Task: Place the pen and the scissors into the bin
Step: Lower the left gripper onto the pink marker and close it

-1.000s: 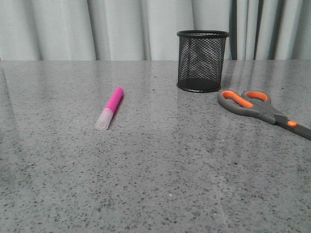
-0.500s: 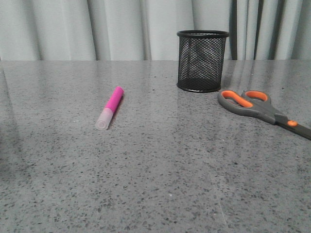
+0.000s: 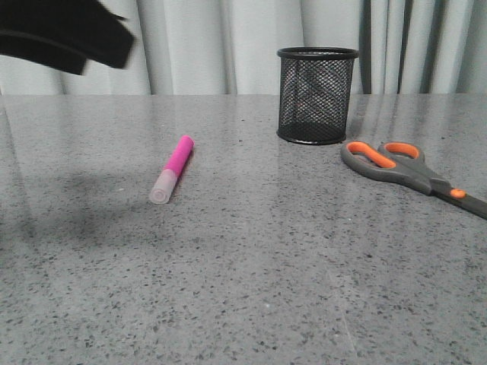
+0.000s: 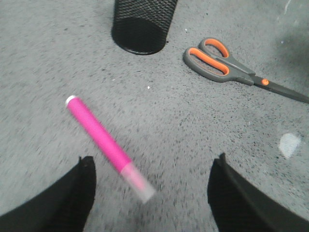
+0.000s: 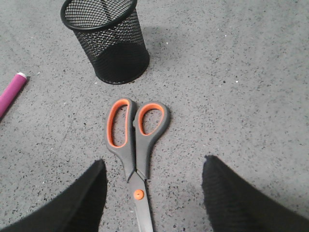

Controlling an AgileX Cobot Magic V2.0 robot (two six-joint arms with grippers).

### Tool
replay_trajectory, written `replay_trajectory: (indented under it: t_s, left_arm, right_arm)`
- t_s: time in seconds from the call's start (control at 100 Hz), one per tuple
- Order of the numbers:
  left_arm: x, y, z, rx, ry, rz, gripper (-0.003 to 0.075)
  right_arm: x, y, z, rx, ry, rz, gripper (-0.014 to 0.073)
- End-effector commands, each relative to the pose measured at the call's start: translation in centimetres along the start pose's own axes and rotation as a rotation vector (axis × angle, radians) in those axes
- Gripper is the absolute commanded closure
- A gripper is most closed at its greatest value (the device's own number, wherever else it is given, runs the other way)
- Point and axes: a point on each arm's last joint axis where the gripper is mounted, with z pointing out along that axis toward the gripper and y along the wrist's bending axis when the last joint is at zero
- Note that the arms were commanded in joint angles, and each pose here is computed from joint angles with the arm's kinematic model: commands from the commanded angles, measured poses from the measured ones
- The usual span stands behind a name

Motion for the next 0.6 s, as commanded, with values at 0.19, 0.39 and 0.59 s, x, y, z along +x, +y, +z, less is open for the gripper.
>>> replay_trajectory:
  t_s: [0.19, 0.39, 0.59]
  left_arm:
    - [-2.9, 1.5, 5.6, -0.03, 0.051, 0.038, 0.0272]
    - [-2.7, 2.7, 8.2, -0.047, 0.119, 0.026, 0.0272]
    - [-2.6, 3.4, 9.4, -0.076, 0.124, 0.039, 0.0272]
  right_arm:
    - [-1.5, -0.1, -0.5, 0.016, -0.085, 0.004, 0.0202]
    - [-1.5, -0.1, -0.5, 0.016, -0.083, 0.003, 0.0202]
    - [-1.5, -0.1, -0.5, 0.016, -0.083, 0.0, 0.0202]
